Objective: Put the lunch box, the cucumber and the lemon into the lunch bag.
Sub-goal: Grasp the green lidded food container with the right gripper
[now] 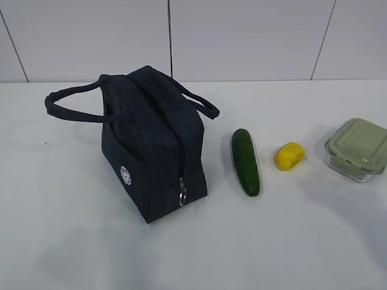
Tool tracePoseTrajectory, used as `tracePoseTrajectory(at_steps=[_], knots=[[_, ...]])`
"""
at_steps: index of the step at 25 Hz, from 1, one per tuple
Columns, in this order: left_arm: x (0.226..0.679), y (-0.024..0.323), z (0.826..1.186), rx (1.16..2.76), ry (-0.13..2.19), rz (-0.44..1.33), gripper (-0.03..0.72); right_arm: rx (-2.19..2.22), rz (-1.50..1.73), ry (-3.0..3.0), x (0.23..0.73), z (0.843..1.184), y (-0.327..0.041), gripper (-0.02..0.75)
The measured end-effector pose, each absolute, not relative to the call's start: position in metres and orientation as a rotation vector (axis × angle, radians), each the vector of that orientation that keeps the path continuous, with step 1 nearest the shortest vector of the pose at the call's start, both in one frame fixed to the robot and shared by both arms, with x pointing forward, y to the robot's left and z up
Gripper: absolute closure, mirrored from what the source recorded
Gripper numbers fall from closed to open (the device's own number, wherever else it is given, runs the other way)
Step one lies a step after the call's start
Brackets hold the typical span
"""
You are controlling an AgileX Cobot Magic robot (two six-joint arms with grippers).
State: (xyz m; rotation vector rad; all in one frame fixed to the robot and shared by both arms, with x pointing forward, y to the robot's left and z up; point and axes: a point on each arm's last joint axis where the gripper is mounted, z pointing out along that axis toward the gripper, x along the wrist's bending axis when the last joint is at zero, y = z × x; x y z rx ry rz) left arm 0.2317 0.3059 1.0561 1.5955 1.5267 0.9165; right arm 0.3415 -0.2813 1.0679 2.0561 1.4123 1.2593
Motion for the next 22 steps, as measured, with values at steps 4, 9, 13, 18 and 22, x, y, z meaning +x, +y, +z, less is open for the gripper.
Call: tracePoseTrajectory(at_steps=[4, 9, 13, 18, 22], knots=[[0.232, 0.306, 1.056, 1.596, 1.527, 0.917, 0.347, 2.109, 1.248, 1.391, 0.352, 1.064, -0.282, 0.176], [0.232, 0.306, 1.056, 1.596, 1.527, 0.917, 0.347, 2.222, 1.286, 1.333, 0.365, 1.049, -0.279, 0.176], [0.232, 0.306, 1.056, 1.596, 1.527, 0.917, 0.347, 2.265, 1.289, 1.292, 0.366, 1.033, -0.280, 0.176], [0.232, 0.306, 1.056, 1.596, 1.527, 0.917, 0.347, 2.293, 1.327, 1.225, 0.367, 1.024, -0.280, 0.176], [0.232, 0.306, 1.056, 1.596, 1.527, 0.917, 0.347, 2.344, 1.391, 1.125, 0.373, 1.023, -0.280, 0.176]])
